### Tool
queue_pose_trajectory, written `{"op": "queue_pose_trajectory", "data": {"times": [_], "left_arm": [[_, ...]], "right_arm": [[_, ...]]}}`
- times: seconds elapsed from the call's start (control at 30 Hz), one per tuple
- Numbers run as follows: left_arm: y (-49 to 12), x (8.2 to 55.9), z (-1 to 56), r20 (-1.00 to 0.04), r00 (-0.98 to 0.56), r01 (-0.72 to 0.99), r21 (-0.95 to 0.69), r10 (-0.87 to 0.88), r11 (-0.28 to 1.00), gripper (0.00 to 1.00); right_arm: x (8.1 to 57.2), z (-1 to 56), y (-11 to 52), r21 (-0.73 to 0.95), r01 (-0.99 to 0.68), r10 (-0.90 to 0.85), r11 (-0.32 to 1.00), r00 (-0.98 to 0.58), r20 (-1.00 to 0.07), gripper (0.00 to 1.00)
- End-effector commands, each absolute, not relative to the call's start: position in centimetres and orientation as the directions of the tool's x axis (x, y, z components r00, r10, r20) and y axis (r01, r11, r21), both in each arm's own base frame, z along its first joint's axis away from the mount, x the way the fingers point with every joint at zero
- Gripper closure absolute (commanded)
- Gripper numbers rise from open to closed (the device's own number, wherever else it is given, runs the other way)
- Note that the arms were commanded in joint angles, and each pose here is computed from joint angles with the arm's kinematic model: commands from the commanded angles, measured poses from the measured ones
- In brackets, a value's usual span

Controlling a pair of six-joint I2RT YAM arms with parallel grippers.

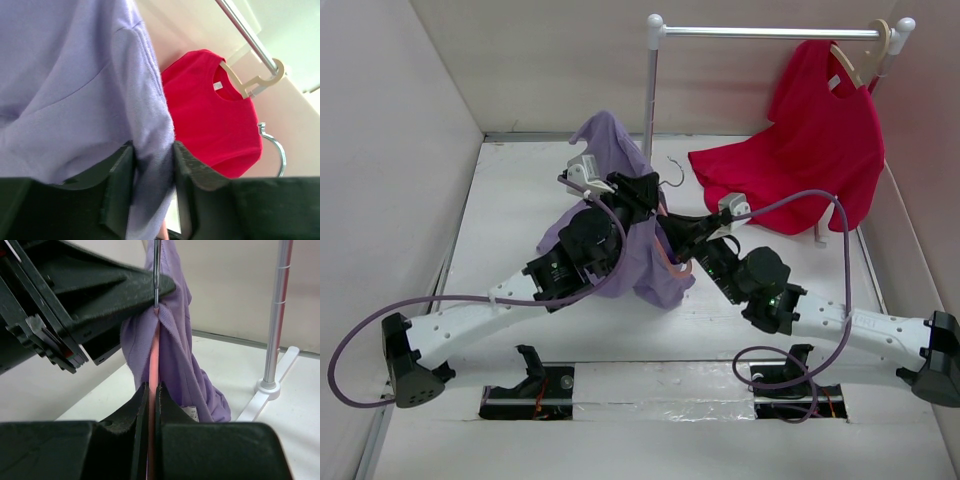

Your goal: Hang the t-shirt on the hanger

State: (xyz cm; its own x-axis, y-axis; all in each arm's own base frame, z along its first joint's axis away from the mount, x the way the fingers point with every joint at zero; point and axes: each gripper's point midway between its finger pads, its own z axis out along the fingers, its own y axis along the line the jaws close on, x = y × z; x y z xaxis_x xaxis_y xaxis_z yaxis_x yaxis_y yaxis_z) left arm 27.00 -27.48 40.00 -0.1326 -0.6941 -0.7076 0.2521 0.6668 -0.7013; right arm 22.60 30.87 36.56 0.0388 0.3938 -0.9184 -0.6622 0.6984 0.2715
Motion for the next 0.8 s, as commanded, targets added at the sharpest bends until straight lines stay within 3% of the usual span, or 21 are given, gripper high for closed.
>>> {"op": "queue_pose_trajectory", "data": {"times": [0.0,0.07,0.17,0.4,0.77], "left_arm": [[-28.1,26.1,40.3,-0.699,-0.15,0.313,-0.704,-0.699,0.637,0.73],[-27.9,26.1,40.2,-0.705,-0.142,0.311,-0.699,-0.695,0.644,0.88],[-27.1,25.9,40.3,-0.699,-0.129,0.313,-0.702,-0.703,0.64,1.0],[-24.2,25.1,40.8,-0.685,-0.078,0.32,-0.705,-0.724,0.633,1.0],[-24.8,24.6,40.0,-0.685,-0.113,0.343,-0.707,-0.72,0.618,1.0]], "right_arm": [[20.6,43.8,30.6,0.309,-0.728,0.557,0.612,0.12,-0.822,1.0],[20.7,44.0,30.5,0.308,-0.725,0.558,0.615,0.125,-0.82,1.0],[20.1,43.5,31.2,0.306,-0.74,0.551,0.599,0.103,-0.828,1.0],[19.2,40.8,31.6,0.323,-0.753,0.513,0.573,0.022,-0.858,1.0],[18.9,39.4,32.4,0.311,-0.76,0.475,0.571,-0.003,-0.88,1.0]]}}
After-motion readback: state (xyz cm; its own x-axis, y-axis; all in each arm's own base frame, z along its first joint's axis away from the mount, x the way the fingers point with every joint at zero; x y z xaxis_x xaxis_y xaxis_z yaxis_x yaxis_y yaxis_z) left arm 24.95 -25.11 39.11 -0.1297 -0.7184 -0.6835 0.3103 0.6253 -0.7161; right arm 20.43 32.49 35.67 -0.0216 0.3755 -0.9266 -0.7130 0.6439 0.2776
